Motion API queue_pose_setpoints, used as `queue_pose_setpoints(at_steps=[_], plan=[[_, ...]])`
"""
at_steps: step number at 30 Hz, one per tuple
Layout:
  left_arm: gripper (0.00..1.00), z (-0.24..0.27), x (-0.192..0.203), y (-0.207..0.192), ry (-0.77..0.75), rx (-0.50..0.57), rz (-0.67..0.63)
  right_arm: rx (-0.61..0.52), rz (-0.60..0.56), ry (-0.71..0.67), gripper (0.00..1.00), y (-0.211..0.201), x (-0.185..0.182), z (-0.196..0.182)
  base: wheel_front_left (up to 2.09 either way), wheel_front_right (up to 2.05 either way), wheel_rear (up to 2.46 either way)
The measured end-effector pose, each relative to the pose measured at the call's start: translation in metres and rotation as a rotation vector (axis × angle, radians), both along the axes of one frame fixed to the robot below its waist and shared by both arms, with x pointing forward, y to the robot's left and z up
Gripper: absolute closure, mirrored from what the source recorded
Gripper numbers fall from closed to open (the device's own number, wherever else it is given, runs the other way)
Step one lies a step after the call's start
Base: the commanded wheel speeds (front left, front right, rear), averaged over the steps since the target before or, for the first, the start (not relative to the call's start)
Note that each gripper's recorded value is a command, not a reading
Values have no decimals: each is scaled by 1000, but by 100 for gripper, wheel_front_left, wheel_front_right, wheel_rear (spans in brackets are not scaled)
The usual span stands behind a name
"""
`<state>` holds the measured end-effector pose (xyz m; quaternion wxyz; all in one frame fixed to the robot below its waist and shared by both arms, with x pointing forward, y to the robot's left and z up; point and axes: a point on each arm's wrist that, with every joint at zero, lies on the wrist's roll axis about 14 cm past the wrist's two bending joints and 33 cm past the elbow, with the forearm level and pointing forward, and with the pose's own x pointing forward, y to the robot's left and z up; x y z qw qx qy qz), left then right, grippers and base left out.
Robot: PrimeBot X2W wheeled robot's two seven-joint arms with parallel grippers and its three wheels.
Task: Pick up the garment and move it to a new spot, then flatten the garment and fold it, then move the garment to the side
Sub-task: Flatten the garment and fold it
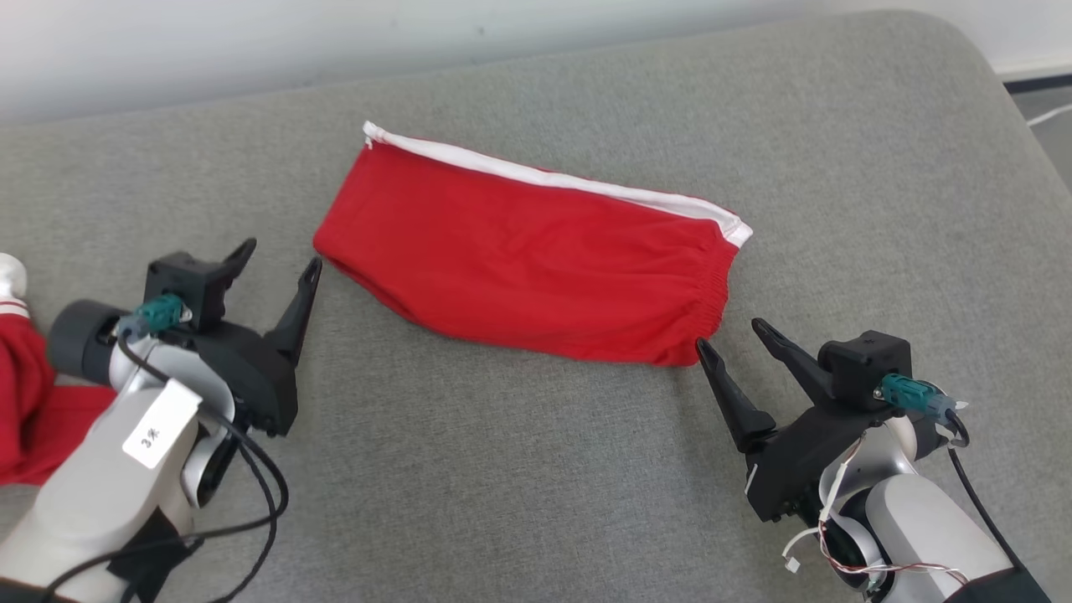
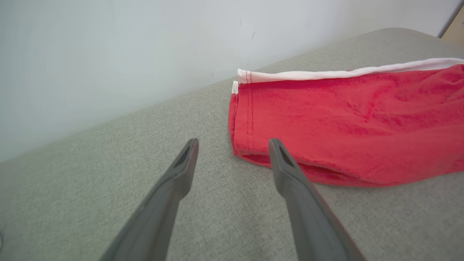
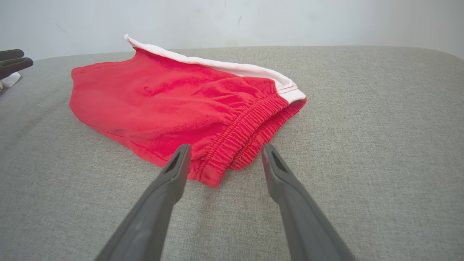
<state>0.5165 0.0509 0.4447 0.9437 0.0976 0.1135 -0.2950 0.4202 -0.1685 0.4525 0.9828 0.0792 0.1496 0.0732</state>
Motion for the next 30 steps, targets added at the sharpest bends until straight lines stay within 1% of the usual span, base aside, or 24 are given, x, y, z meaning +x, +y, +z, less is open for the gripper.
queue_pose_setpoints(at_steps=[9,18,22,23,24,25,26,30], plan=[[0,-11,21,-13,12,13,-17,-11,-28,2,0,-1,10,-6,0,0,0],[0,-35,35,-30,85,9,-40,-26,-65,16,0,-5,19,-16,0,0,0],[0,-58,37,-28,150,63,-36,-31,-66,36,0,-4,22,-24,0,0,0],[12,-65,37,-26,160,91,-43,-32,-67,45,43,-3,22,-27,0,0,0],[64,-69,37,-26,168,101,-46,-34,-69,52,65,-3,23,-30,0,0,0],[90,-70,38,-28,165,122,-59,-38,-68,53,100,-2,24,-30,0,0,0],[100,-69,40,-29,150,143,-73,-38,-68,51,100,-2,25,-30,0,0,0],[100,-68,42,-35,130,190,-92,-44,-75,63,100,-5,24,-37,0,0,0]])
